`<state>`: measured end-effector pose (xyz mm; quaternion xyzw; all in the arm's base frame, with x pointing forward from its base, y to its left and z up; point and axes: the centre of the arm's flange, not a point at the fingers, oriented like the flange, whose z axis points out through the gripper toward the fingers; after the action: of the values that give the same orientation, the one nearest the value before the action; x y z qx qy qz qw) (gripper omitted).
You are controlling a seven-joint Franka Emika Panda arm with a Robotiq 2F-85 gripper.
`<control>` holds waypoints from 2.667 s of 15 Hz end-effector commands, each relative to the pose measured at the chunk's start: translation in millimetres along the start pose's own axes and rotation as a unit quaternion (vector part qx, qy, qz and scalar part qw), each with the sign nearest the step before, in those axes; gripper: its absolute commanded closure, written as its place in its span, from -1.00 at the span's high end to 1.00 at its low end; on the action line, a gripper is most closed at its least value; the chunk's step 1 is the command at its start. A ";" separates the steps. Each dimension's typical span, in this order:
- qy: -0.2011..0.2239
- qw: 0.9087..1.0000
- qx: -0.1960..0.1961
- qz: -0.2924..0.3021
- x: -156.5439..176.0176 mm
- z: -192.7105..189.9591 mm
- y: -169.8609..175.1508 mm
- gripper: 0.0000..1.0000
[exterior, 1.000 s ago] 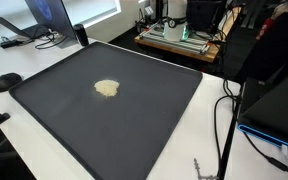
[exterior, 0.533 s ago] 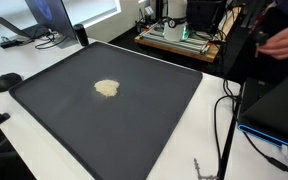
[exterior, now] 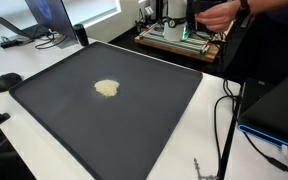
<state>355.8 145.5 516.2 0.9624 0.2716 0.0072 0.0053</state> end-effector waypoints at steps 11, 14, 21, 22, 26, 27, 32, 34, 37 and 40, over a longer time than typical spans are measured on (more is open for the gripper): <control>0.023 0.996 0.016 -0.089 3.3 -18.5 18.5 -0.08; 0.023 0.995 0.016 -0.094 4.2 -18.3 18.5 -0.52; 0.022 0.994 0.015 -0.101 3.9 -18.2 18.9 -0.94; 0.023 0.994 0.014 -0.101 4.1 -18.1 19.0 -0.94; 0.035 0.996 -0.002 -0.084 9.6 -28.7 28.8 -0.94; 0.043 0.997 -0.005 -0.071 15.7 -32.7 36.7 -0.94; 0.030 0.999 -0.020 0.009 38.2 -38.7 81.2 -0.94; 0.012 0.998 -0.040 0.041 47.3 -33.9 99.8 -0.94; -0.021 0.993 -0.086 0.081 60.0 -27.2 119.6 -0.94; -0.049 0.988 -0.120 0.089 79.3 -20.0 127.5 -0.94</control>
<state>464.0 68.7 534.9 0.9762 0.1934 0.0146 0.0974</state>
